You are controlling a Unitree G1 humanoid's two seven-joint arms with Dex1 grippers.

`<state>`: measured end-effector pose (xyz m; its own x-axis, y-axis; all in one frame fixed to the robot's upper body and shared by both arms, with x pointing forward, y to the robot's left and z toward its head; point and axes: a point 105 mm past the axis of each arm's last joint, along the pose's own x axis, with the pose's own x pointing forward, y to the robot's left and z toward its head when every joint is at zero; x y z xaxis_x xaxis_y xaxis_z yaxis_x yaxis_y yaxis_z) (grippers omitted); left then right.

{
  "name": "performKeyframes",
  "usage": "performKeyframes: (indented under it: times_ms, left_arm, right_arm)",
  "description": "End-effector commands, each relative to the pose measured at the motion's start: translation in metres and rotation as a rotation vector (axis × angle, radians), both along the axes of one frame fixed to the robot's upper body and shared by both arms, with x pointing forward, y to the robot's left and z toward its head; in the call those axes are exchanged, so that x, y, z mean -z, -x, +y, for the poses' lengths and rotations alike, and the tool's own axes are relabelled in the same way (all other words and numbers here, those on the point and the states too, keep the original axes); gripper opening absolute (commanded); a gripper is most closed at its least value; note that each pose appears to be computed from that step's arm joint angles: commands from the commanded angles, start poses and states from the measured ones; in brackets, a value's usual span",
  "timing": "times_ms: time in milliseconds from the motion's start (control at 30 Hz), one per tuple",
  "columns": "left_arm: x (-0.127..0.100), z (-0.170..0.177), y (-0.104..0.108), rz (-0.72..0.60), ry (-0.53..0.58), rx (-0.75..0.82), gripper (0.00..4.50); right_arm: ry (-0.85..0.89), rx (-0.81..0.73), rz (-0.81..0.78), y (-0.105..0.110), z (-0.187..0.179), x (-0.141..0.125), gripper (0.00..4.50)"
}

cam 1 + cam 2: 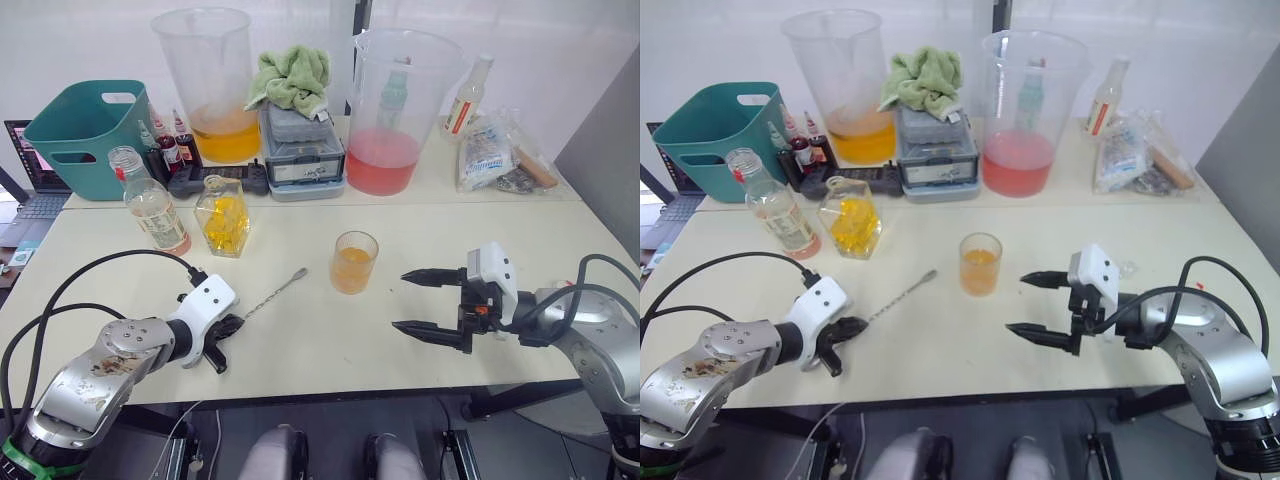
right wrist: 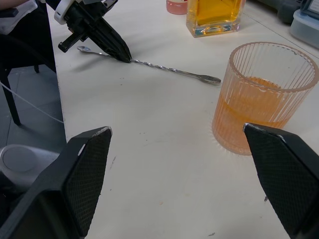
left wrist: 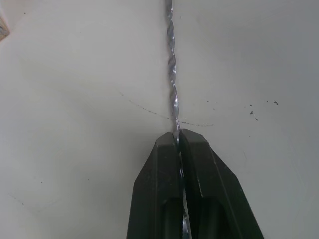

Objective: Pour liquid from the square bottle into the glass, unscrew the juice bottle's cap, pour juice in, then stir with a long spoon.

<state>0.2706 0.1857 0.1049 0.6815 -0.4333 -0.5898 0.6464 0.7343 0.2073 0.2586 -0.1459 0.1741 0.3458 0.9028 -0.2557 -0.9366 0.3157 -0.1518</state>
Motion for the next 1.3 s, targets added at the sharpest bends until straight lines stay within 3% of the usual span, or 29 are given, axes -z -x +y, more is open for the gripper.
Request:
performKeyframes:
  times_ms: [33,333,600,967,1300]
  left_arm:
    - [-0.016,0.01,-0.011,-0.067,0.063,-0.058,0.04]
    - [-0.082,-0.021,-0.027,-0.339,0.308,-0.012,0.04]
    - [-0.125,-0.05,-0.036,-0.464,0.405,0.137,0.04]
    - [-0.134,-0.095,-0.03,-0.411,0.455,0.39,0.04]
    - [-0.134,-0.112,-0.026,-0.393,0.477,0.45,0.04]
  right_arm:
    - [-0.009,-0.027,-0.055,0.001,0.002,-0.014,4.5]
    - [-0.171,0.051,-0.039,-0.011,0.001,-0.04,4.5]
    - [-0.33,0.164,-0.024,-0.03,0.003,-0.067,4.5]
    - [-0.773,0.274,0.164,-0.054,0.038,-0.094,4.5]
    - [-0.879,0.299,0.268,-0.051,0.063,-0.091,4.5]
